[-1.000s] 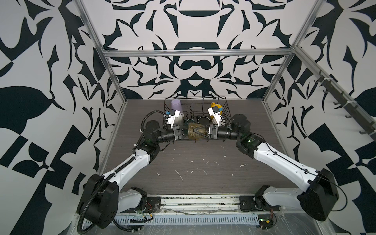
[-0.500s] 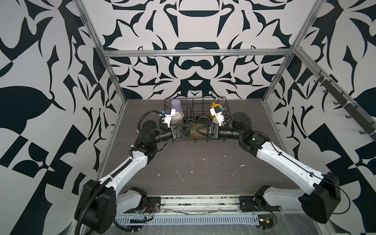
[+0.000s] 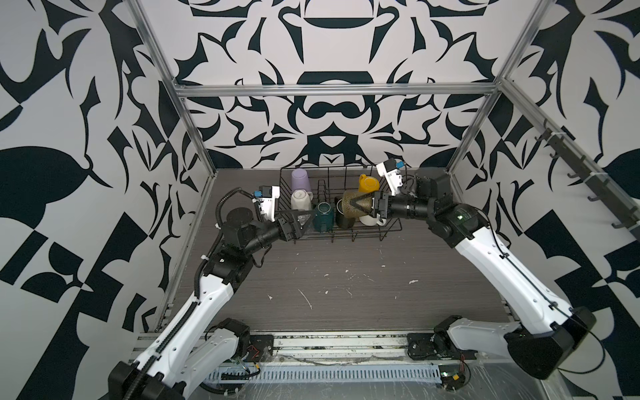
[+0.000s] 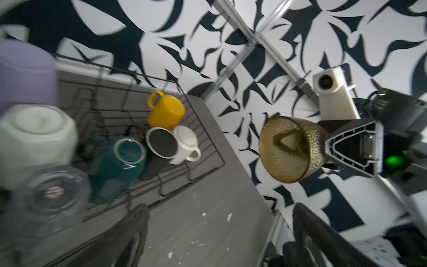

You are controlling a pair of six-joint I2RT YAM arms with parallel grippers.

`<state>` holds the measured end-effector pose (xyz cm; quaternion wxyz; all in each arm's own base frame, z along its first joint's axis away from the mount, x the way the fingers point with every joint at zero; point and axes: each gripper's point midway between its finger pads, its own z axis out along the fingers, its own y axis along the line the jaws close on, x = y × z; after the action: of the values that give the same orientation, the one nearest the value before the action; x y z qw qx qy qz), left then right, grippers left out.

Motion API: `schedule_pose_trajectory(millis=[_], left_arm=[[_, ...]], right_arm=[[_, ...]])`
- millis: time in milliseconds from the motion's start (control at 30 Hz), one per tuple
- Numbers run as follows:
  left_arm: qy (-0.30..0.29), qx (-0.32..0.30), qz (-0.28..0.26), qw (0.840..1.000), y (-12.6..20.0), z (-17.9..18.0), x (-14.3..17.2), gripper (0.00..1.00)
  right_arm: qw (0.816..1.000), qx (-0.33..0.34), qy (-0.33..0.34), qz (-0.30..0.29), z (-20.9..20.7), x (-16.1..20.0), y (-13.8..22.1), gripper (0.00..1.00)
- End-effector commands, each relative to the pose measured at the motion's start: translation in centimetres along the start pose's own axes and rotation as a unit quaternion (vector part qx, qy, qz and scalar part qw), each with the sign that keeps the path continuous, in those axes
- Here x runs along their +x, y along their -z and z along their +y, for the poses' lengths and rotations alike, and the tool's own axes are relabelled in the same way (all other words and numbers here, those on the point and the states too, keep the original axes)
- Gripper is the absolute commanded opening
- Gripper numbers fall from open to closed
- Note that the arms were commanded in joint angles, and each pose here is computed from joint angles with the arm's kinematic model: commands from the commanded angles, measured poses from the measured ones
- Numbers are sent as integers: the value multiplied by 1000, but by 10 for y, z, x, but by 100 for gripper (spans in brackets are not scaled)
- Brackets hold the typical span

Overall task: Load cups into a dish rack
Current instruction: Place the cup upside down at the dish rack.

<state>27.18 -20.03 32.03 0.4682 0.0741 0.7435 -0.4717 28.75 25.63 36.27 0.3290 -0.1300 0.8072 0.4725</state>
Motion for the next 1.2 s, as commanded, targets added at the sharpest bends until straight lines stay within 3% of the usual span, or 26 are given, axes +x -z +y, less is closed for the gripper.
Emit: schedule_pose_trajectory(millis=[0,133,500,933,1167], left_arm=[[-57,-153,-32,986,27,40,-14,99],[-92,-228,-81,966,58,49,-34,99],[-150,-318,-150,924,102,60,-57,99],[-185,-356,-142,905,112,70,-56,99],[-186,-365,-135,902,110,76,-53,99]], right_arm=[[999,37,29,-5,-11,-16,3,0],[992,117,51,4,-39,-32,-5,0],[953,279,110,28,-102,-88,-33,0],[921,359,136,64,-173,-119,-101,0],[902,398,150,76,-222,-112,-132,0]])
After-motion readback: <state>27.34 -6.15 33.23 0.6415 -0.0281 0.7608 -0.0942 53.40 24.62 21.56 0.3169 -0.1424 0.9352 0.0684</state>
